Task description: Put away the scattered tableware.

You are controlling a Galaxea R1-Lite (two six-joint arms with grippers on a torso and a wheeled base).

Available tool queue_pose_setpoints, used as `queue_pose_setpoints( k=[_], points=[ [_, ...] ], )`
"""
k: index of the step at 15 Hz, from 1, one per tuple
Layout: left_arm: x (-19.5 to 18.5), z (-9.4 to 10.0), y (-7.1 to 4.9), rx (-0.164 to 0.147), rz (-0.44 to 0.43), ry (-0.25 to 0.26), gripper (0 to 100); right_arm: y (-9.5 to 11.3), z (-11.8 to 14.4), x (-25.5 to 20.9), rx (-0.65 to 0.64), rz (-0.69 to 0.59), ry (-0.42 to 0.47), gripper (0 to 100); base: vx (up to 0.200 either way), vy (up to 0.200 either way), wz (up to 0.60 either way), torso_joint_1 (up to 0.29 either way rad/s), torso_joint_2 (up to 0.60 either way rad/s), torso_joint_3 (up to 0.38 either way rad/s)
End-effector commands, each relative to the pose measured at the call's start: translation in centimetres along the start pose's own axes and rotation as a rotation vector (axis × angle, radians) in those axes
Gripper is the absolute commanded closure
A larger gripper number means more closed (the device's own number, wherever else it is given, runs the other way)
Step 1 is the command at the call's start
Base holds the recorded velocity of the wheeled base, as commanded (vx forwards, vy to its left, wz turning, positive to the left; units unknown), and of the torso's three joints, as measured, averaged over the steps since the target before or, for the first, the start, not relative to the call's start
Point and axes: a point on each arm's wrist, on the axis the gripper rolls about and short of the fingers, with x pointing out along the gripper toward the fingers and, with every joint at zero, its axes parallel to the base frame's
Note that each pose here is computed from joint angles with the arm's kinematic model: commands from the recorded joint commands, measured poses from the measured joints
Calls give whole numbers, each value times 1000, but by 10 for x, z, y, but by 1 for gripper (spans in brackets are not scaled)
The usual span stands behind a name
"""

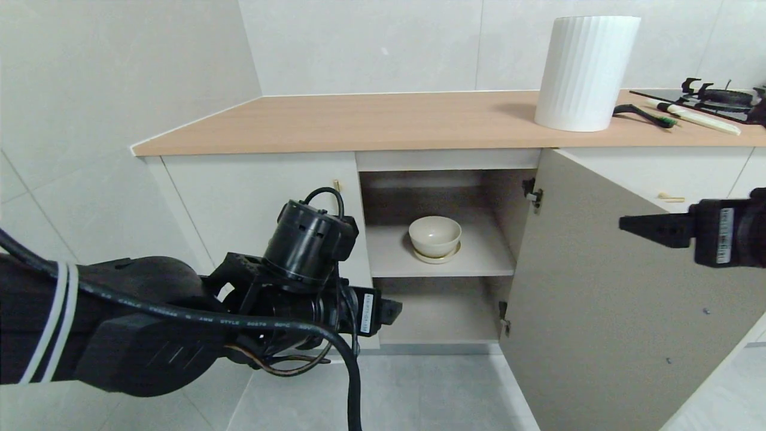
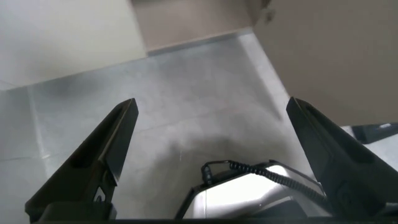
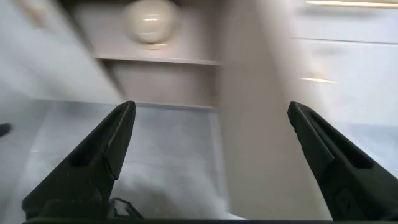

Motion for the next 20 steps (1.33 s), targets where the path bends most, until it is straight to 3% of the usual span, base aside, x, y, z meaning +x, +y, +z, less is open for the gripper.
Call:
queue_pose_setpoints(
  k=[1, 3, 6, 9, 12, 17, 20],
  points=[
    [0, 0, 0, -1, 0, 1, 0, -33, 24, -56, 61, -33, -83, 0, 0, 0, 0, 0, 0, 0],
    [0, 0, 0, -1, 0, 0, 0, -49, 28, -93, 73, -27, -95, 0, 0, 0, 0, 0, 0, 0],
    [-1, 0, 0, -1, -1, -2, 0, -62, 30, -89, 102, -184, -70, 0, 0, 0, 0, 0, 0, 0],
    [-1, 0, 0, -1, -1, -2, 0, -82, 31, -34, 97, -391, 92, 0, 0, 0, 0, 0, 0, 0],
    [-1, 1, 0, -2, 0, -4, 0, -114, 24, 37, 112, -470, 296, 0, 0, 0, 0, 0, 0, 0],
    [-2, 1, 0, -2, -1, -7, 0, -125, 9, 91, 124, -421, 421, 0, 0, 0, 0, 0, 0, 0],
    [-2, 1, 0, -2, -1, -7, 0, -114, 8, 97, 149, -208, 434, 0, 0, 0, 0, 0, 0, 0]
  ],
)
